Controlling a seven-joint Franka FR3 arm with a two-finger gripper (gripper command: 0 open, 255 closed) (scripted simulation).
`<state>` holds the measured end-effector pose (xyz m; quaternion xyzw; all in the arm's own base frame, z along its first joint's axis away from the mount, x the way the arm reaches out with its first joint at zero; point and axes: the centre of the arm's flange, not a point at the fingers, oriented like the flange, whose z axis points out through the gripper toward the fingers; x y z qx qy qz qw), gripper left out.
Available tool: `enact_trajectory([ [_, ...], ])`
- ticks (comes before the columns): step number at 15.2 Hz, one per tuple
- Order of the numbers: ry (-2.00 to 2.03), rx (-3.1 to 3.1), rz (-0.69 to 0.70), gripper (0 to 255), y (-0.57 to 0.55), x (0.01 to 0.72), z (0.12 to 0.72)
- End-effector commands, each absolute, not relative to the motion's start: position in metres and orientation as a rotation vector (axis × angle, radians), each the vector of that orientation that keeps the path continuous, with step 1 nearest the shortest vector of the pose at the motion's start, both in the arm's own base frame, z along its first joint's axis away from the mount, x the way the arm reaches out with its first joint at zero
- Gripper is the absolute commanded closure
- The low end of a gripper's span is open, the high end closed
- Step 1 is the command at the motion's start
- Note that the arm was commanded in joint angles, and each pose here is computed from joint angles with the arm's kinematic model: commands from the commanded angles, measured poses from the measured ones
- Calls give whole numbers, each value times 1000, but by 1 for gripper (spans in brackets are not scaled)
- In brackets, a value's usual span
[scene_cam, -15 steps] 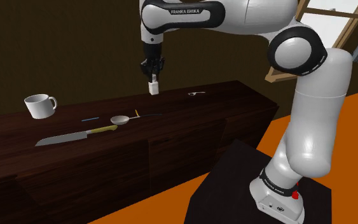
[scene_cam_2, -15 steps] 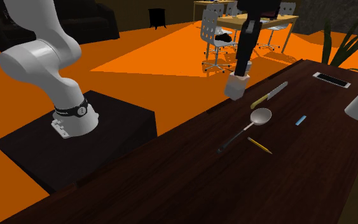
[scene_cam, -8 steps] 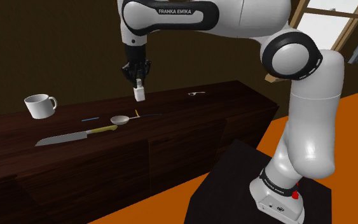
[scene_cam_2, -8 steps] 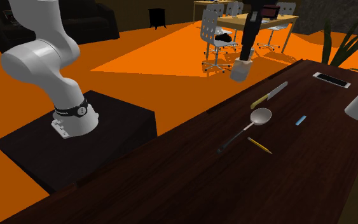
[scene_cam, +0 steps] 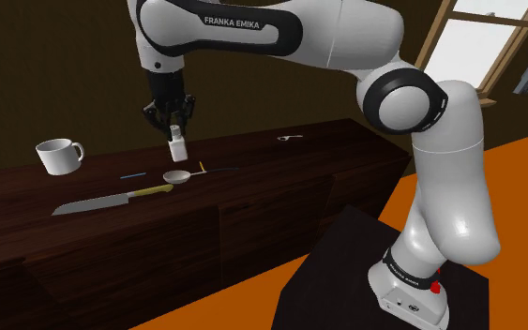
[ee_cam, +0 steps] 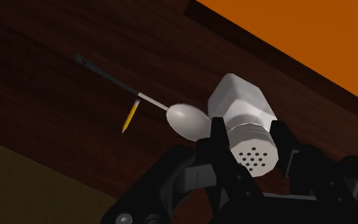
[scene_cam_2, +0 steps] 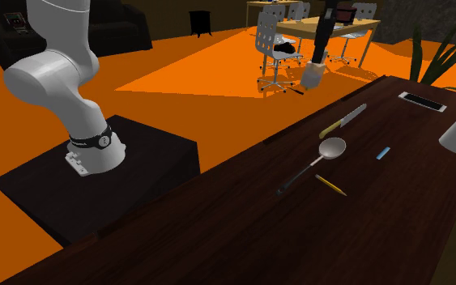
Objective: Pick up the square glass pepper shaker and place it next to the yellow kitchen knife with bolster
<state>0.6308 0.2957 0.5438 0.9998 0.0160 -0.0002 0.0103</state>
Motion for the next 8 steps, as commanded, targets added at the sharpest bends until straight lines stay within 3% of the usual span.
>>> enact_trajectory([
  [1,48,3121,0,255,301,630,536],
  [8,48,3121,0,255,301,630,499],
])
